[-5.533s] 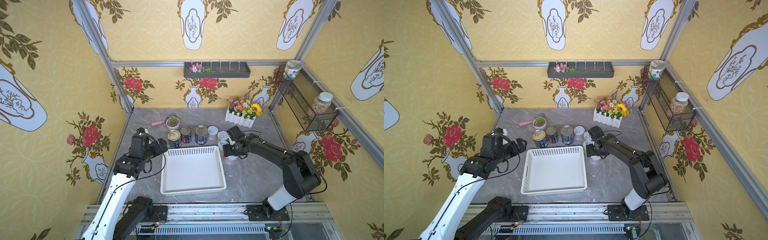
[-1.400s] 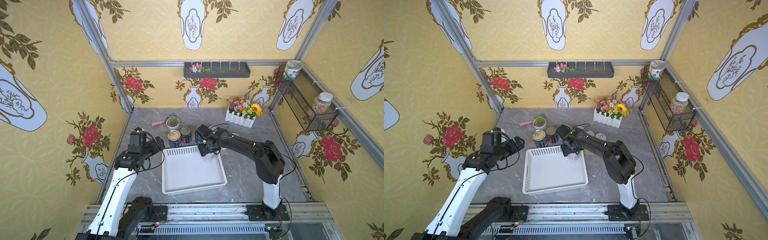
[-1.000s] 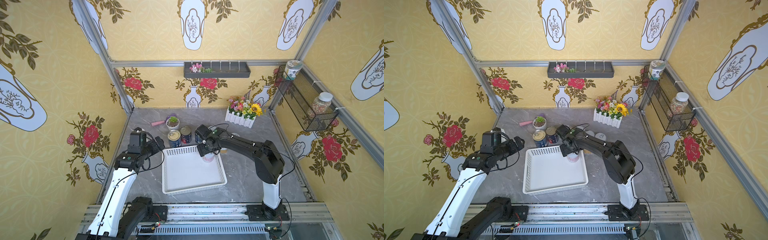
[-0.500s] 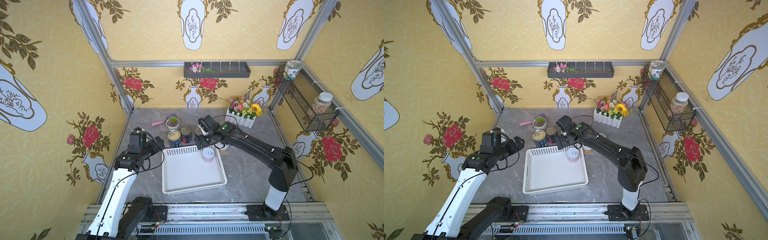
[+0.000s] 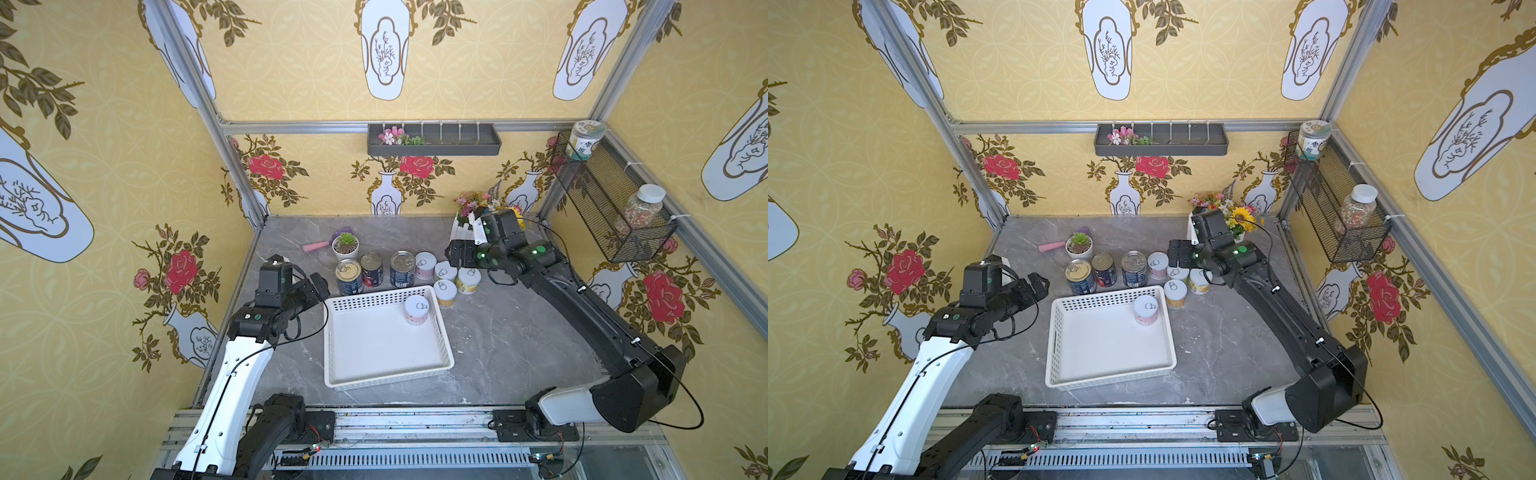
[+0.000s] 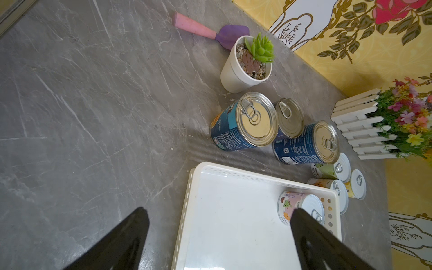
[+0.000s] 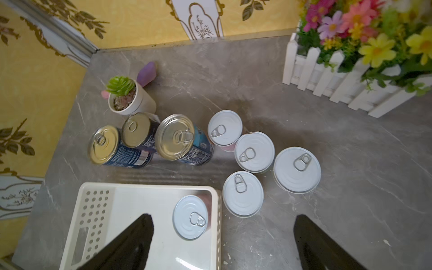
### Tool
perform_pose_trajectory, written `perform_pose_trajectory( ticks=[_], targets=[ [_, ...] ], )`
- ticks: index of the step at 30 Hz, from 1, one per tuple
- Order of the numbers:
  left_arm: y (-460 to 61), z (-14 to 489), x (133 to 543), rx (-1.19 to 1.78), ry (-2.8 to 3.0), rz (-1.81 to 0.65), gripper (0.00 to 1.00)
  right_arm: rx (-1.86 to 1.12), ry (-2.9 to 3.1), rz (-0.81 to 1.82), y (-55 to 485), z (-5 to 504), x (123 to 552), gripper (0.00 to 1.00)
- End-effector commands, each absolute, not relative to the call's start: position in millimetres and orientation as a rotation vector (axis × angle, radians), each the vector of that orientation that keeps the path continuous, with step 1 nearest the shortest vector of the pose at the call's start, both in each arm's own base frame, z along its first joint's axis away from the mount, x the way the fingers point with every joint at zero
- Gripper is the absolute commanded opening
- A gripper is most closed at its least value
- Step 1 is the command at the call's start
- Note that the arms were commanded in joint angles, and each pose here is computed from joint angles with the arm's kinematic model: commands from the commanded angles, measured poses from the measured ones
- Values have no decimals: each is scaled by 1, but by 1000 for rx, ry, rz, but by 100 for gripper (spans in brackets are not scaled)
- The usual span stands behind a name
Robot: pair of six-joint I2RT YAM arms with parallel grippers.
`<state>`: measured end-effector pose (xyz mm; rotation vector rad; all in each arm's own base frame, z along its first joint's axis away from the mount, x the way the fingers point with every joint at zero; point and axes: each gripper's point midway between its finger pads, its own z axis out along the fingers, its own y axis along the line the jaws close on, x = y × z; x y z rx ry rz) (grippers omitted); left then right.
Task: Put the canned food in the basket
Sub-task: Place the canned food in the basket, then pick up the canned food from the center of the board.
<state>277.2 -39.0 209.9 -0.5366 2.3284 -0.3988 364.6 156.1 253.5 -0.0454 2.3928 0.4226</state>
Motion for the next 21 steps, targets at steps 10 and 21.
perform_pose_trajectory(
  ticks=[10, 21],
  targets=[
    [-40, 212, 278, -524, 2314, -405, 100, 245, 2390, 363, 80, 210, 397, 97],
    [-39, 213, 277, -524, 2306, -404, 100, 240, 2475, 356, 81, 179, 409, 97]
  ],
)
